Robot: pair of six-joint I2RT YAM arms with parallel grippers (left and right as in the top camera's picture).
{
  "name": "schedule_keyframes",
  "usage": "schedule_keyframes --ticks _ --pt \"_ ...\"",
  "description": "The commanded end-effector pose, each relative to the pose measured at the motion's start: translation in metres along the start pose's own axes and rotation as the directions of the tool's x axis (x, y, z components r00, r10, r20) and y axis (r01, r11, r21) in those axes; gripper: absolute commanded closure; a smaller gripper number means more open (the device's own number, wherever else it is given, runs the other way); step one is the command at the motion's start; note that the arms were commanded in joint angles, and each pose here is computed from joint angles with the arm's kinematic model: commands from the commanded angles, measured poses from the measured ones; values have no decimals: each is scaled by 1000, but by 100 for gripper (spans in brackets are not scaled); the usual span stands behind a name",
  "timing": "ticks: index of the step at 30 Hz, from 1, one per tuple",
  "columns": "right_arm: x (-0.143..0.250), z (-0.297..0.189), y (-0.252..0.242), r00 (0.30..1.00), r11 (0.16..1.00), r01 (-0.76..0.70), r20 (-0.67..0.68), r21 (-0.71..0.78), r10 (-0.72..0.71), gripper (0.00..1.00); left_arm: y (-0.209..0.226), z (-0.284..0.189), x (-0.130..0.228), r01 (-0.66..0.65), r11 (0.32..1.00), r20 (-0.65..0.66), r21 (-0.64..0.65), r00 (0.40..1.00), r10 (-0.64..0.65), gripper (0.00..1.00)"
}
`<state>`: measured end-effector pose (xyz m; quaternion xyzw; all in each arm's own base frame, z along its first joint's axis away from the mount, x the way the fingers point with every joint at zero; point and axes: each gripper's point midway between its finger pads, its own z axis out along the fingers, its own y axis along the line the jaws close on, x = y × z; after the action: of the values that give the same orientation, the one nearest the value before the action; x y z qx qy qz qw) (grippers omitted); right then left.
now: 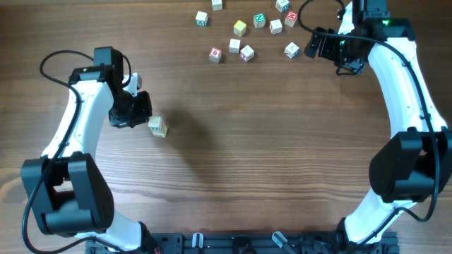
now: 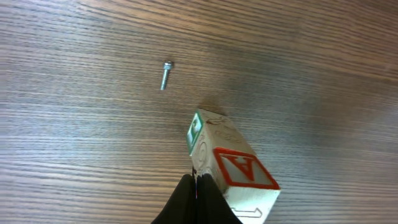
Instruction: Form a tower
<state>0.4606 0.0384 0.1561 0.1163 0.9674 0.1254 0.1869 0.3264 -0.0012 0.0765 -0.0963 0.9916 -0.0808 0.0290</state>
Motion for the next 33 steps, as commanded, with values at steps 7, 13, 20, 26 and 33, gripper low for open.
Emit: schedule_keyframes --ticks 7,13,20,26,33 --pt "1 6 -2 1000 1000 3 -9 19 -3 0 14 4 -4 38 997 18 -74 999 -37 96" --pt "1 6 -2 1000 1000 3 -9 19 -3 0 1 4 -4 2 1000 11 2 1000 -2 96" --pt "1 6 -2 1000 1000 2 -9 19 -2 0 -5 4 -4 -24 999 9 38 1000 24 96" --pt "1 6 -2 1000 1000 3 -9 19 -3 0 -5 4 -4 -24 999 9 38 1000 24 96" --pt "1 6 -2 1000 1000 3 -9 19 -3 0 -3 4 -4 -23 999 10 26 1000 23 96"
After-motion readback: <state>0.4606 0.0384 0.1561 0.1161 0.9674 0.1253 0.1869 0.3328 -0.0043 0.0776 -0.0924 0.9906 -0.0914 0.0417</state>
